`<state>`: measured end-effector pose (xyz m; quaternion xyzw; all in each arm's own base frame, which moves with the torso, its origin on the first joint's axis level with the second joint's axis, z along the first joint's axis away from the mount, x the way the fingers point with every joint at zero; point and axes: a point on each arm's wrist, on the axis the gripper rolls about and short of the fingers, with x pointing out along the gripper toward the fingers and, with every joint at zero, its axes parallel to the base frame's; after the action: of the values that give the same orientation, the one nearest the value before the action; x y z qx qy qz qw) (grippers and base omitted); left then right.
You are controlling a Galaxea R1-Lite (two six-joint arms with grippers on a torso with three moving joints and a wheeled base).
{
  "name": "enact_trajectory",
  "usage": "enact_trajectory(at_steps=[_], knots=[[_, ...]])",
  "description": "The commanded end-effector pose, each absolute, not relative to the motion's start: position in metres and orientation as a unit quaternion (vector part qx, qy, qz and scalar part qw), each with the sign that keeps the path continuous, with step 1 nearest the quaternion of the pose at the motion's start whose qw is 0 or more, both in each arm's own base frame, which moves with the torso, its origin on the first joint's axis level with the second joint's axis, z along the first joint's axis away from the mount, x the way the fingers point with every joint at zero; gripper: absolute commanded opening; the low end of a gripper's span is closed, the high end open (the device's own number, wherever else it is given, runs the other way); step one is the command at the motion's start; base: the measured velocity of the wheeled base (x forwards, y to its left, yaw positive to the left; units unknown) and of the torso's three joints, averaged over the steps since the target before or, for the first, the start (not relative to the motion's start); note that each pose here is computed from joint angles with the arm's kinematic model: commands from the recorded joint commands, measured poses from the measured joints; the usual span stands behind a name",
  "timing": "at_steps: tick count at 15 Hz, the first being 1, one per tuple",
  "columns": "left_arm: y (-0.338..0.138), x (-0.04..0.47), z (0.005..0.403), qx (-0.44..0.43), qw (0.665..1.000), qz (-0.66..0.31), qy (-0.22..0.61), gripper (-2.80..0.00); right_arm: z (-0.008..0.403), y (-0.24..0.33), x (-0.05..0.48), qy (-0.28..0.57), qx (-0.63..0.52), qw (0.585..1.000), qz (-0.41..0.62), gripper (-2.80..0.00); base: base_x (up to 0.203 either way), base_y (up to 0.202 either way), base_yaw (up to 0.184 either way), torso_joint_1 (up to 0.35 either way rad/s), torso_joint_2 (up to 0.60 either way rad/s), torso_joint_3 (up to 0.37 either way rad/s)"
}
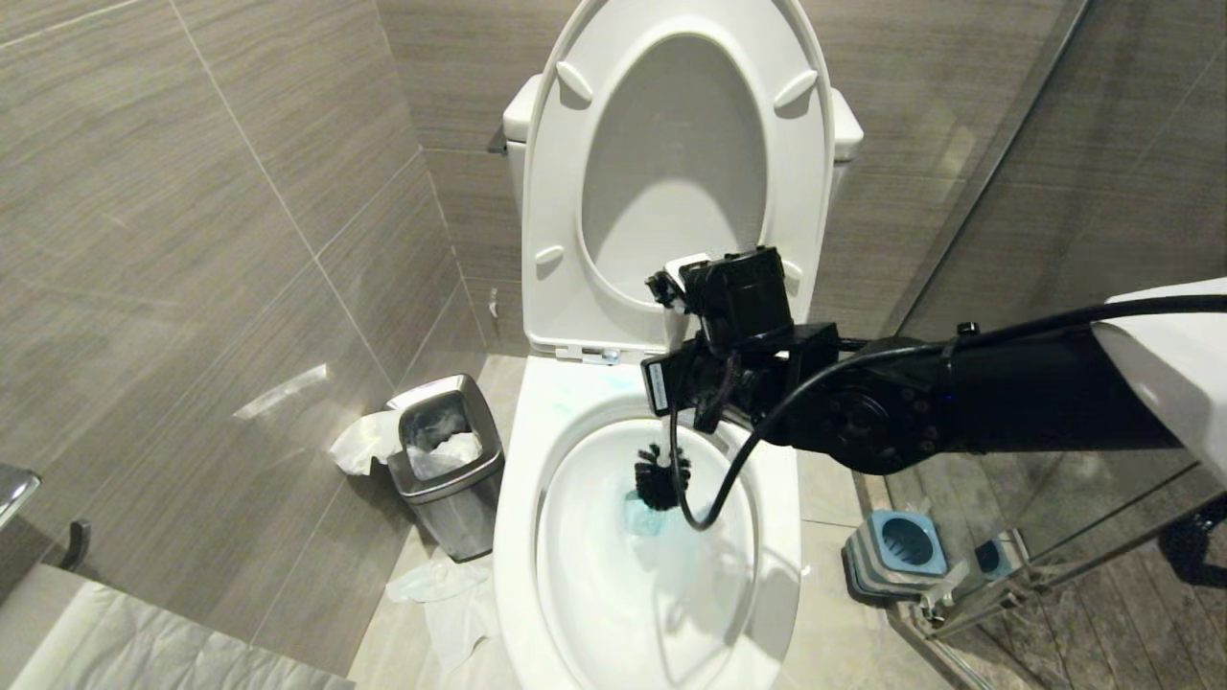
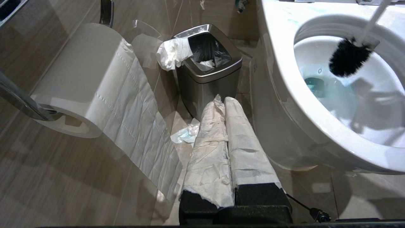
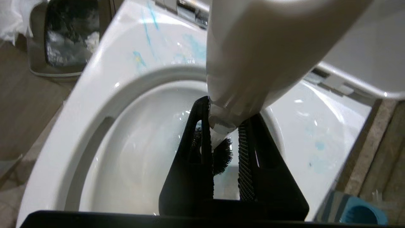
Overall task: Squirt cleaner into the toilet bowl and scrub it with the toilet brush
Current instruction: Scrub the toilet bowl
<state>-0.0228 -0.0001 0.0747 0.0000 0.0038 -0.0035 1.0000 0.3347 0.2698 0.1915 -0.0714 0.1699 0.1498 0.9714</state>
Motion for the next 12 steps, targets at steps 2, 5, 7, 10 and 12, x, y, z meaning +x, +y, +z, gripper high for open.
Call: enact_trajectory(at_steps=[2, 5, 7, 10, 12], knots=[[0.000, -0.023, 0.074, 0.000, 1.000, -0.004, 0.005, -2.80, 0.199, 0.245, 0.307, 0.183, -0.077, 0.968, 0.154, -2.80, 0.000, 0.000, 0.000, 0.000, 0.00, 0.000], [0.000, -0.023, 0.074, 0.000, 1.000, -0.004, 0.005, -2.80, 0.196, 0.236, 0.279, 0.194, -0.085, 0.962, 0.175, -2.80, 0.000, 0.000, 0.000, 0.000, 0.00, 0.000], [0.000, -0.023, 0.074, 0.000, 1.000, -0.004, 0.005, -2.80, 0.194, 0.244, 0.259, 0.193, -0.089, 0.956, 0.202, -2.80, 0.000, 0.000, 0.000, 0.000, 0.00, 0.000], [0.000, -0.023, 0.074, 0.000, 1.000, -0.004, 0.005, -2.80, 0.187, 0.259, 0.240, 0.190, -0.092, 0.949, 0.233, -2.80, 0.000, 0.000, 0.000, 0.000, 0.00, 0.000], [0.000, -0.023, 0.074, 0.000, 1.000, -0.004, 0.005, -2.80, 0.183, 0.272, 0.227, 0.191, -0.098, 0.942, 0.257, -2.80, 0.000, 0.000, 0.000, 0.000, 0.00, 0.000]])
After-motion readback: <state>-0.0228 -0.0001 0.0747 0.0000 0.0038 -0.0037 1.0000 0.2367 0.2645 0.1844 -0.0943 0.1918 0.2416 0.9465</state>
